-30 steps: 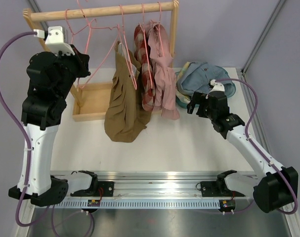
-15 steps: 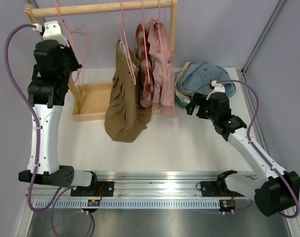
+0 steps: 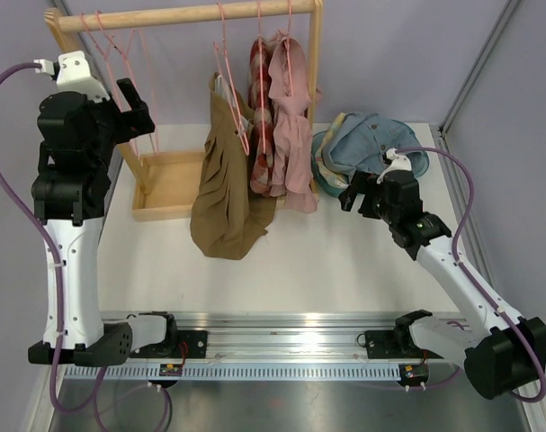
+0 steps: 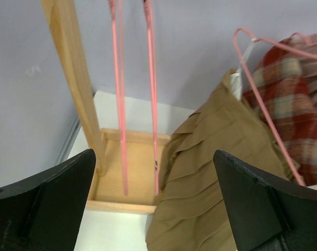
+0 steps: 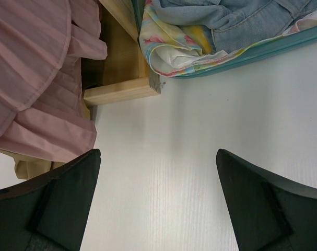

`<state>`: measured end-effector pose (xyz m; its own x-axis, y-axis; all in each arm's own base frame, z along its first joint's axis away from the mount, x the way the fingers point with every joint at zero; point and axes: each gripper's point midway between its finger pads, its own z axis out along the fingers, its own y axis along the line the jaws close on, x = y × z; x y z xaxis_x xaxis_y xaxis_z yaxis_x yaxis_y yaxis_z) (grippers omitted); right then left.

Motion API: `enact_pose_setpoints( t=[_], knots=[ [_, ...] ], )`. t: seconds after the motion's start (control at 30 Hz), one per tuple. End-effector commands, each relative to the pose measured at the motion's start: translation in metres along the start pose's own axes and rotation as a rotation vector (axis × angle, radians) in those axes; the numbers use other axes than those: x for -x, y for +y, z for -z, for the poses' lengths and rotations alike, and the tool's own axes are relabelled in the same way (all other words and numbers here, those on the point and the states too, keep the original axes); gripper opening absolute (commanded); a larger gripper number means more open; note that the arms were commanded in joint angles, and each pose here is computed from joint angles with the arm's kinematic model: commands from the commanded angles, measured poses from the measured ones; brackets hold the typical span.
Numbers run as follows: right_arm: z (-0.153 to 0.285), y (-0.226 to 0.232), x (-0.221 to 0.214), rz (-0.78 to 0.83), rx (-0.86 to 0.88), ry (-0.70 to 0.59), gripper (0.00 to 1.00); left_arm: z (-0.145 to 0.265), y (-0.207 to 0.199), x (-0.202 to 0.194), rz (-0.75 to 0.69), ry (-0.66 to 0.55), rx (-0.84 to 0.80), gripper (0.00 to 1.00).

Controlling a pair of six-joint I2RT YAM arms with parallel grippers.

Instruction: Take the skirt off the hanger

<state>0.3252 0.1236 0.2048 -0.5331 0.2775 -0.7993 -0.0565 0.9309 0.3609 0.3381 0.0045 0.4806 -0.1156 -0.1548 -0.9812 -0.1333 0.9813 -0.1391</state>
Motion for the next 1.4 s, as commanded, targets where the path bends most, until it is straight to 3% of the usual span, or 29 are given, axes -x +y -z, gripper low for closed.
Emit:
enact_pose_setpoints(
  t=[0.0, 0.17, 0.37, 0.7, 0.8, 0.93, 1.03, 1.17, 1.23, 1.37],
  knots=[
    [0.009, 0.009, 0.006, -0.009, 0.040, -0.024, 0.99, 0.021, -0.032, 0.031, 0.040, -0.081, -0.180, 0.99],
    [0.017, 0.010, 0.009, -0.013, 0.047, -0.037, 1.00, 0.020, -0.098, 0.014, 0.014, -0.034, -0.353, 0.99],
    [0.022, 0.008, 0.007, -0.015, 0.040, -0.029, 1.00, -0.017, -0.159, -0.018, 0.026, 0.052, -0.408, 0.99],
    [0.035, 0.003, 0.001, -0.012, 0.037, -0.031, 1.00, -0.055, -0.200, -0.023, 0.050, 0.041, -0.396, 0.91],
    [0.037, 0.004, 0.000, -0.017, 0.042, -0.030, 0.99, -0.065, -0.201, -0.024, 0.052, 0.029, -0.354, 0.76],
    [0.038, 0.004, -0.001, -0.014, 0.043, -0.027, 1.00, -0.076, -0.195, -0.014, 0.037, -0.010, -0.295, 0.74],
    [0.039, 0.004, -0.001, -0.013, 0.043, -0.026, 1.00, -0.088, -0.198, -0.009, 0.015, -0.021, -0.270, 0.60],
    [0.041, 0.004, 0.001, -0.012, 0.039, -0.031, 1.00, -0.101, -0.205, -0.019, -0.017, 0.018, -0.264, 0.54],
    [0.041, 0.004, 0.003, -0.012, 0.038, -0.033, 1.00, -0.105, -0.206, -0.024, -0.024, 0.026, -0.262, 0.41],
    [0.043, 0.004, 0.004, -0.011, 0.036, -0.036, 0.99, -0.111, -0.201, -0.029, -0.044, 0.032, -0.225, 0.34]
  ],
)
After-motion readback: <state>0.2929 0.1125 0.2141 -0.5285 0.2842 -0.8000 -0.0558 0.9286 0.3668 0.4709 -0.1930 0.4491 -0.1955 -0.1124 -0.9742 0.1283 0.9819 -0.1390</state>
